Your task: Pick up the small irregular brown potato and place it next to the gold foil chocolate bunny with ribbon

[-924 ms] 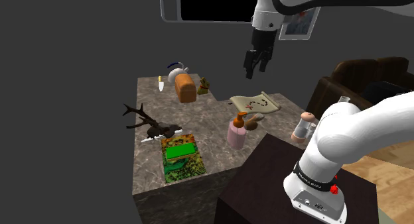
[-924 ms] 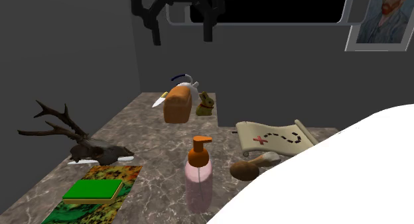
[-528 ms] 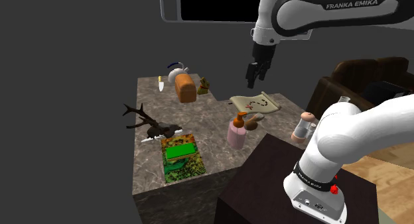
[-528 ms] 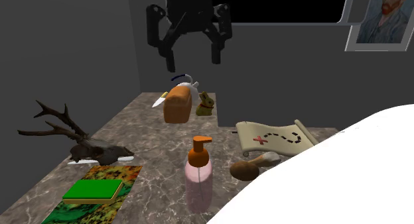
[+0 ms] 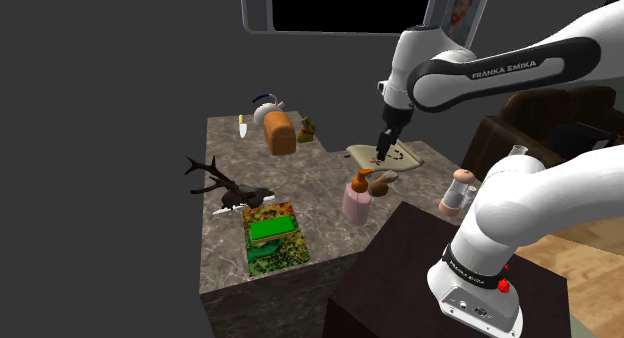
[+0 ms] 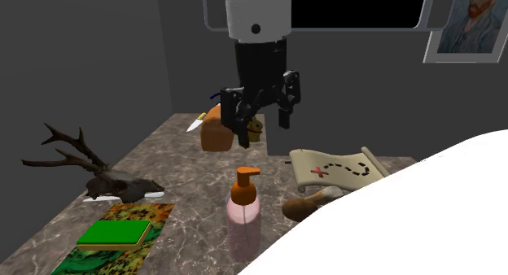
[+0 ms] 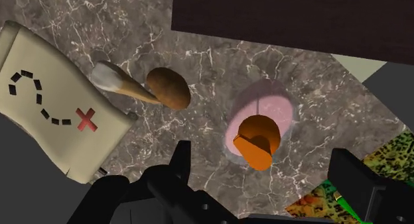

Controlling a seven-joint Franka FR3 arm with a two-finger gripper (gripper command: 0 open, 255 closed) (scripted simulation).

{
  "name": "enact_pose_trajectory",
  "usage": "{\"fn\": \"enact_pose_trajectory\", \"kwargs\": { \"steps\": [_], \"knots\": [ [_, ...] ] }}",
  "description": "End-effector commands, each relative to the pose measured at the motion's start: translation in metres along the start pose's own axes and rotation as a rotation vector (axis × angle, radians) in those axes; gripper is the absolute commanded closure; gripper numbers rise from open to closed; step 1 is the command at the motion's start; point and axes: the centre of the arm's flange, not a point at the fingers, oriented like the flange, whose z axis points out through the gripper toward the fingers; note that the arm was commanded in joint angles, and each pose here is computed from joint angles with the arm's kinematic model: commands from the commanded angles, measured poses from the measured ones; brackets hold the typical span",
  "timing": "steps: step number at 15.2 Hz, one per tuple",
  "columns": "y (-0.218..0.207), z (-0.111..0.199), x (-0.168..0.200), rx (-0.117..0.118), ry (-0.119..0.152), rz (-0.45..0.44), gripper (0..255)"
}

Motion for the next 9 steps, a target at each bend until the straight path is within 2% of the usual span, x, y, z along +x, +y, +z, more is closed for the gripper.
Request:
{"fn": "enact_pose_trajectory", "kwargs": {
  "steps": [1,9],
  "knots": [
    [0.006,0.026,-0.001,-0.015,0.014,-0.038,0],
    [0.039,0.124,-0.008,-0.069,0.058,-0.177,0]
  ]
}}
